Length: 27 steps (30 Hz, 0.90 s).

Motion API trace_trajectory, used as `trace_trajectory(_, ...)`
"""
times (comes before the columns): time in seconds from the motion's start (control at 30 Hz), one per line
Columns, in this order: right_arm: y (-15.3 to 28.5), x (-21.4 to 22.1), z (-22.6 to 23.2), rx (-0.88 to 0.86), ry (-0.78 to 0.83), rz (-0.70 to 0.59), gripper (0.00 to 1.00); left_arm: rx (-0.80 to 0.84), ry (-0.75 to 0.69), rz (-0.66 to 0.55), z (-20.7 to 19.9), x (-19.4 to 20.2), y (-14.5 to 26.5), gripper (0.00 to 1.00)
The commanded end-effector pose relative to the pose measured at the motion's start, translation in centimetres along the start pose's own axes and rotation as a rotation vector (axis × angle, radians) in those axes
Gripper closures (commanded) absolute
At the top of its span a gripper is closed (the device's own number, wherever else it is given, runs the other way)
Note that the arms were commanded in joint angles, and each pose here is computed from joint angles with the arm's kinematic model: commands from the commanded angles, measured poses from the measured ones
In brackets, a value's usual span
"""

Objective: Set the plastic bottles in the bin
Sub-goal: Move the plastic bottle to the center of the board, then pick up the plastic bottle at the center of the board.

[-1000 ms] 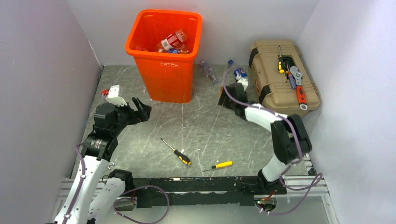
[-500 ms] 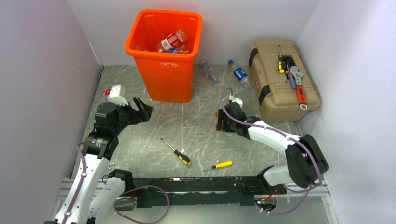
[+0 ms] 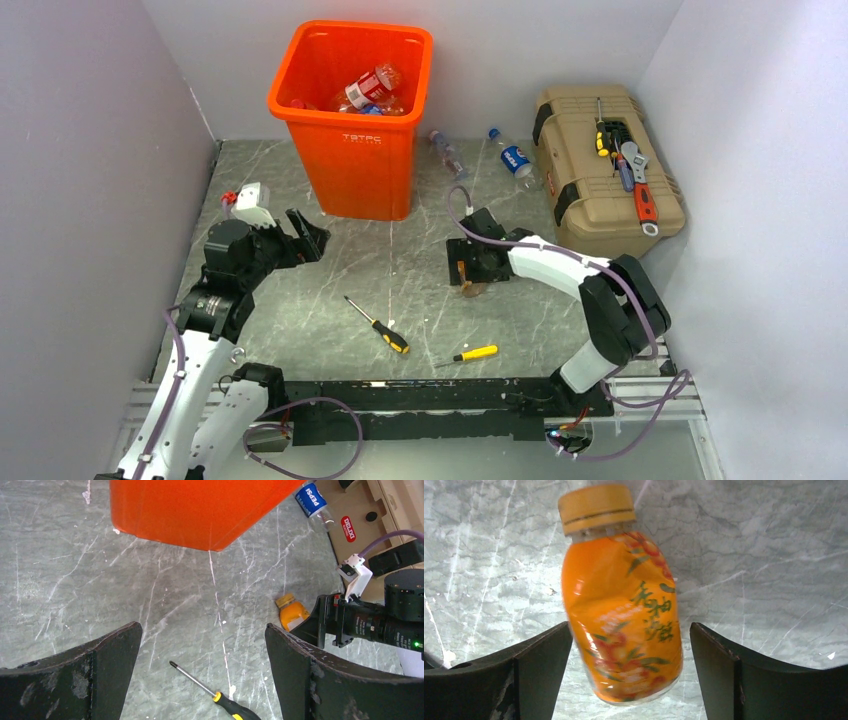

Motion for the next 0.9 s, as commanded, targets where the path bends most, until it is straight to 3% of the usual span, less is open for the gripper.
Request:
trace_trajectory(0.0,0.9,-0.9,0.8,0.001,0.066,0.030,0.08,0.032,0.005,-0.054,-0.7,-1.3,0.3,0.01)
trace_trajectory(0.17,0.4,-0.5,1.2,0.000,0.117,0.110,0.07,0.036,0.004,-0.052,-0.8,-1.3,0.3,0.01)
trace_trajectory(0.4,-0.6,1.1,1.2,-0.006,0.148,0.209,0.13,0.039,0.001,-0.048,-0.9,-1.2,0.3,0.01)
trace_trajectory(0.53,-0.5,1.4,0.8,0.009,0.162,0.213,0.31,0.043,-0.002,-0.050,-1.0,-1.2,0.4,0.01)
trace_trajectory(0.73,2.9,-0.3,1.6,-0.055,0.147,0.044,0.49,0.017,-0.011,-0.053,-0.6,-1.3,0.5,0.01)
trace_trajectory(0.87,8.5,-2.1,6.5,-0.378,0.209,-0.211,0.52,0.074,-0.030,-0.093,-1.6,-2.2,0.5,0.01)
Point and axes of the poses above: each gripper's point midway between its finger pads, its own y axis back along the fingers, its own z axis along the line the jaws close on, x = y × z, the point moved 1 cm from there along y, back along the fingers, and after that the axes turned 10 degrees about -y, right-handed, at the moved point
